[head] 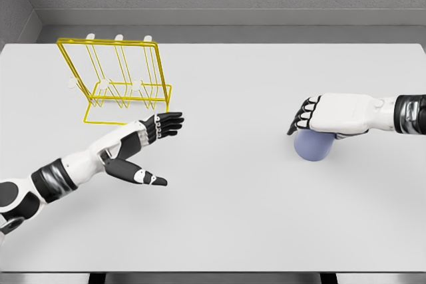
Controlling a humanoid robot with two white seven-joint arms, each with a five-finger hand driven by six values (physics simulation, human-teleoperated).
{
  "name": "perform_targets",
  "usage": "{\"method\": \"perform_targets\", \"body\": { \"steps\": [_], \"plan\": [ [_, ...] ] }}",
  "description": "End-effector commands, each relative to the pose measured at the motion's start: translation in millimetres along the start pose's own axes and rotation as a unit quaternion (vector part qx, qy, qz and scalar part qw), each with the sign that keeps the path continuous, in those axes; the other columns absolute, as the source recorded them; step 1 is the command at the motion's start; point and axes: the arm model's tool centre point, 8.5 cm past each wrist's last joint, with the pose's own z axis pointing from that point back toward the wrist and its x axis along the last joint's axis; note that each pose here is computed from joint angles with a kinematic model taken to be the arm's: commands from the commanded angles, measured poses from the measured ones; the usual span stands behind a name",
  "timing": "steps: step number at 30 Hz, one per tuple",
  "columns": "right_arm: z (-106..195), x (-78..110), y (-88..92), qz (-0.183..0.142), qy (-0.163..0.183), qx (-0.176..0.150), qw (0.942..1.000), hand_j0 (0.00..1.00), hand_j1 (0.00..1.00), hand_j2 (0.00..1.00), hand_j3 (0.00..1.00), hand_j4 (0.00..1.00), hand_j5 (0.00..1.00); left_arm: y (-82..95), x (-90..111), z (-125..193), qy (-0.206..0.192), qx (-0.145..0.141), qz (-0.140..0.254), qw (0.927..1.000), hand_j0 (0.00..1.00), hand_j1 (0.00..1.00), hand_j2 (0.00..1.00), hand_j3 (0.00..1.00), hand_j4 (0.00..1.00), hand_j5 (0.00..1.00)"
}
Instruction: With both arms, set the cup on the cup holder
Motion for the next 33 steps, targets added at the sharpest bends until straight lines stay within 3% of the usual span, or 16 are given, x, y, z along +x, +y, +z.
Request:
{"method": "perform_targets", "body": {
  "steps": [1, 10, 21, 33],
  "plan": [
    [-2, 1.7, 1.9, 0.001, -0.005, 0.006, 1.0000, 0.79, 0.79, 0.79, 0.79, 0.79, 0.79, 0.0, -3, 0, 0.003, 0.001, 0.006, 1.0000, 1.00, 1.00, 1.00, 1.00, 1.00, 1.00],
    [-2, 1.4, 2.4, 0.003, -0.003, 0.008, 1.0000, 0.68, 0.68, 0.68, 0.68, 0.68, 0.68, 0.4, -32, -16, 0.035, 0.013, 0.010, 0.9992, 1.00, 1.00, 1.00, 1.00, 1.00, 1.00],
    [-1, 1.1, 2.1, 0.004, -0.002, 0.008, 1.0000, 0.56, 0.56, 0.56, 0.56, 0.56, 0.56, 8.6, -36, -22, 0.036, 0.024, 0.006, 0.9991, 1.00, 1.00, 1.00, 1.00, 1.00, 1.00],
    [3, 0.5, -9.4, 0.010, -0.001, -0.007, 0.9999, 0.54, 0.54, 0.54, 0.54, 0.54, 0.54, 3.0, -48, -31, 0.040, 0.022, 0.013, 0.9989, 1.00, 1.00, 1.00, 1.00, 1.00, 1.00]
  ]
}}
